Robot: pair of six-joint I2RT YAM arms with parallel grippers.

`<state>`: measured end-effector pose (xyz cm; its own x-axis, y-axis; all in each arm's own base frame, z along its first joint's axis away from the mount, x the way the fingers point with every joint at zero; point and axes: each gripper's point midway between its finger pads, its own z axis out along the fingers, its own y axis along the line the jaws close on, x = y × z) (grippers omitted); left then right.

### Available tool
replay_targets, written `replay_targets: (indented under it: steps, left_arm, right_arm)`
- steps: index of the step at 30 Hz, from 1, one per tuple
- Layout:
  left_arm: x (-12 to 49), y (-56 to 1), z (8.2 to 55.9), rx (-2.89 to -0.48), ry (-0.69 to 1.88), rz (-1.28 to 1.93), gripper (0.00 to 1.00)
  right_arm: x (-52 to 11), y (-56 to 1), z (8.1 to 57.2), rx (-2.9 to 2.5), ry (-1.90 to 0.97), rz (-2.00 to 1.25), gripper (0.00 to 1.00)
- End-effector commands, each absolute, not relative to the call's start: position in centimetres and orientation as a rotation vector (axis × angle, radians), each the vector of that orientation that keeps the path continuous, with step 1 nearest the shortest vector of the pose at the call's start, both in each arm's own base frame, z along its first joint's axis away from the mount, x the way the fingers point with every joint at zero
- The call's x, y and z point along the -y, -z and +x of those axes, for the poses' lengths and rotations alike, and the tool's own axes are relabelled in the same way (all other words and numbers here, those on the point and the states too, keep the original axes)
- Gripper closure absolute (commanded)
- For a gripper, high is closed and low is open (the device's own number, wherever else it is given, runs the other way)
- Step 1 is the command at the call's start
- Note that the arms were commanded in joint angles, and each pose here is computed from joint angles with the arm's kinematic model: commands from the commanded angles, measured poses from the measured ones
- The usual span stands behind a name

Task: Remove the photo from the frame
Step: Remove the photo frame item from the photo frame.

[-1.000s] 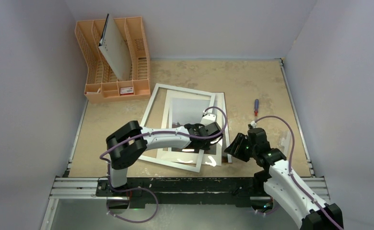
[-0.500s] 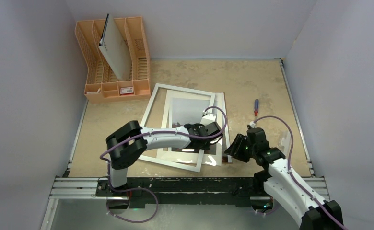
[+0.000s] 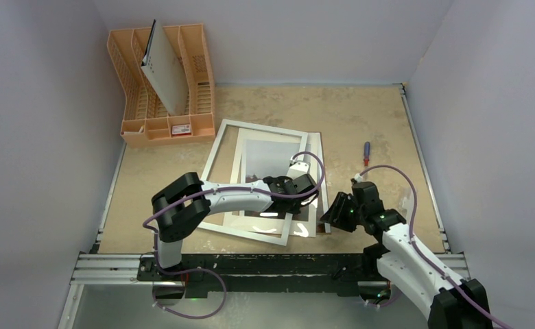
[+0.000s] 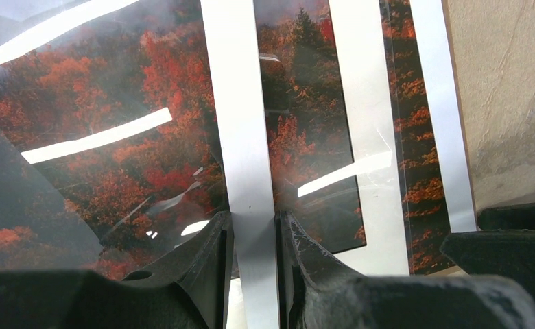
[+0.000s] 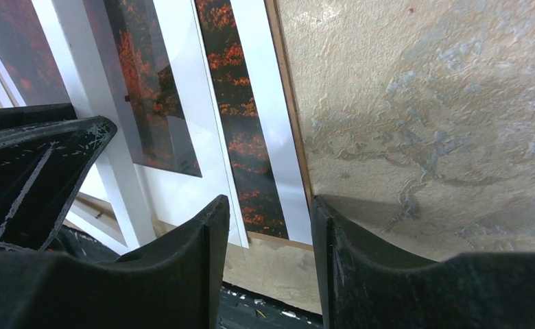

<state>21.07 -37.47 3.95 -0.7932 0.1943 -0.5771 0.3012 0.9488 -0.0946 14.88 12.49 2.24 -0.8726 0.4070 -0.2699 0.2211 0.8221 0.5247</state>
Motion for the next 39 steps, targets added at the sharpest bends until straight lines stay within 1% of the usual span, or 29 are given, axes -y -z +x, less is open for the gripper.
replay_targets:
  steps: [1, 3, 5, 21, 32, 39]
  left_arm:
    - [38.6, -5.9, 21.9, -2.456, 0.316, 0.341, 1.00]
    - [38.6, -5.8, 21.8, -2.457, 0.318, 0.344, 1.00]
    - [38.7, -5.7, 21.8, -2.460, 0.318, 0.348, 1.00]
    - [38.8, -4.7, 21.8, -2.474, 0.319, 0.362, 1.00]
    - [39.0, -3.9, 22.0, -2.489, 0.349, 0.356, 1.00]
    - [39.0, -3.4, 21.9, -2.498, 0.351, 0.360, 1.00]
  right_arm:
    - [-13.4, -2.8, 15.0, -2.622, -0.764, 0.414, 0.54]
    - [-13.5, -2.9, 15.0, -2.620, -0.774, 0.414, 0.57]
    - [-13.5, -3.1, 15.0, -2.617, -0.778, 0.411, 0.58]
    - [-13.1, -2.5, 13.9, -2.646, -0.759, 0.446, 0.54]
    - [-13.7, -2.5, 12.5, -2.672, -0.840, 0.426, 0.55]
    - [-13.3, -1.9, 12.0, -2.692, -0.809, 0.444, 0.55]
